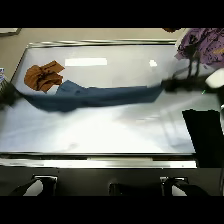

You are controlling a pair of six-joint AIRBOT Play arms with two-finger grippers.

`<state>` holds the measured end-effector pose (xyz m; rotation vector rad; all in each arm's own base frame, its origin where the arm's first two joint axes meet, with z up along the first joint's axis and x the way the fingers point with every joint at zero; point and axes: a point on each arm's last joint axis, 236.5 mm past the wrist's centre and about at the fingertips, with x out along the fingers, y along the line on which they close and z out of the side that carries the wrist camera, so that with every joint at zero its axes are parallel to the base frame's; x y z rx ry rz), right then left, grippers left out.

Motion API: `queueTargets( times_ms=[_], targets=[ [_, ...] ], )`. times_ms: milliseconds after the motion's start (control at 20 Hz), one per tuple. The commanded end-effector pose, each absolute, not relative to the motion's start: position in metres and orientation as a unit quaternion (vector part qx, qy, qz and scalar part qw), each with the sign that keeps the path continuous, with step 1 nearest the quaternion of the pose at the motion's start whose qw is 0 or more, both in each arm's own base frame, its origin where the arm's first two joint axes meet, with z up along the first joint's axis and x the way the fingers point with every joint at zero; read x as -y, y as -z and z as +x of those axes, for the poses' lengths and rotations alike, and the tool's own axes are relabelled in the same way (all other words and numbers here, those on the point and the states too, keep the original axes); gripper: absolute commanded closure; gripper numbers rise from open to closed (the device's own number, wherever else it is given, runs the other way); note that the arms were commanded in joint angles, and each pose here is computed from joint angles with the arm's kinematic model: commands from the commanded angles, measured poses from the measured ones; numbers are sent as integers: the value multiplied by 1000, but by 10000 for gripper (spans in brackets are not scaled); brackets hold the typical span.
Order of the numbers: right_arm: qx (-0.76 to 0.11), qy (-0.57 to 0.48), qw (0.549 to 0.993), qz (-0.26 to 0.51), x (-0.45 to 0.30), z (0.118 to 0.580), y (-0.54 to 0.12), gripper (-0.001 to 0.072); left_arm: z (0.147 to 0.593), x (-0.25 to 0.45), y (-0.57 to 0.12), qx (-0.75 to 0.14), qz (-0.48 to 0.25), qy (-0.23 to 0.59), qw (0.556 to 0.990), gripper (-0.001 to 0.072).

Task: Fold the clothes and pants, and hang the long-sleeved shirts on hangers.

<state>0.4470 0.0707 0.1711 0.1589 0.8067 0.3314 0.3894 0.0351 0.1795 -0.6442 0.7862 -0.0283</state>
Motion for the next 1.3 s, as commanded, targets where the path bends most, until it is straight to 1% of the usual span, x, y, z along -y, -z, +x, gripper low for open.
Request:
queueTargets(
  times_ms=[0, 150, 250, 350, 450, 550, 650, 750, 900, 1050, 1100, 1250],
  targets=[
    [-232, -126, 965, 4, -54, 449, -331, 689, 388, -61, -350, -207, -200, -13, 958, 692],
    [-122, -109, 986, -18, -47, 397, -439, 689, 338, -55, -456, -94, -134, -33, 986, 692],
    [-55, -102, 993, -17, -46, 353, -488, 689, 296, -46, -498, -43, -118, -47, 991, 692],
    [-13, -83, 996, -8, -38, 307, -518, 689, 257, -45, -508, -23, -143, -78, 986, 692],
    [12, -67, 998, -5, -31, 277, -533, 689, 226, -48, -506, -24, -159, -111, 981, 692],
    [22, -61, 998, 6, -28, 264, -539, 689, 208, -42, -508, -17, -158, -114, 981, 692],
    [6, -62, 998, 13, -29, 272, -529, 689, 206, -41, -501, -33, -163, -116, 979, 692],
    [-54, -61, 996, 27, -29, 298, -497, 689, 225, -42, -471, -92, -173, -109, 975, 692],
    [-221, -58, 972, 47, -30, 360, -404, 689, 281, -42, -395, -225, -182, -68, 955, 692],
    [-394, -54, 916, 51, -29, 424, -286, 689, 354, -52, -286, -370, -178, -35, 911, 693],
    [-441, -54, 894, 55, -30, 444, -246, 689, 381, -51, -252, -402, -174, -22, 899, 692],
    [-537, -44, 839, 73, -31, 495, -133, 689, 459, -44, -146, -479, -143, -14, 866, 692]
  ],
)
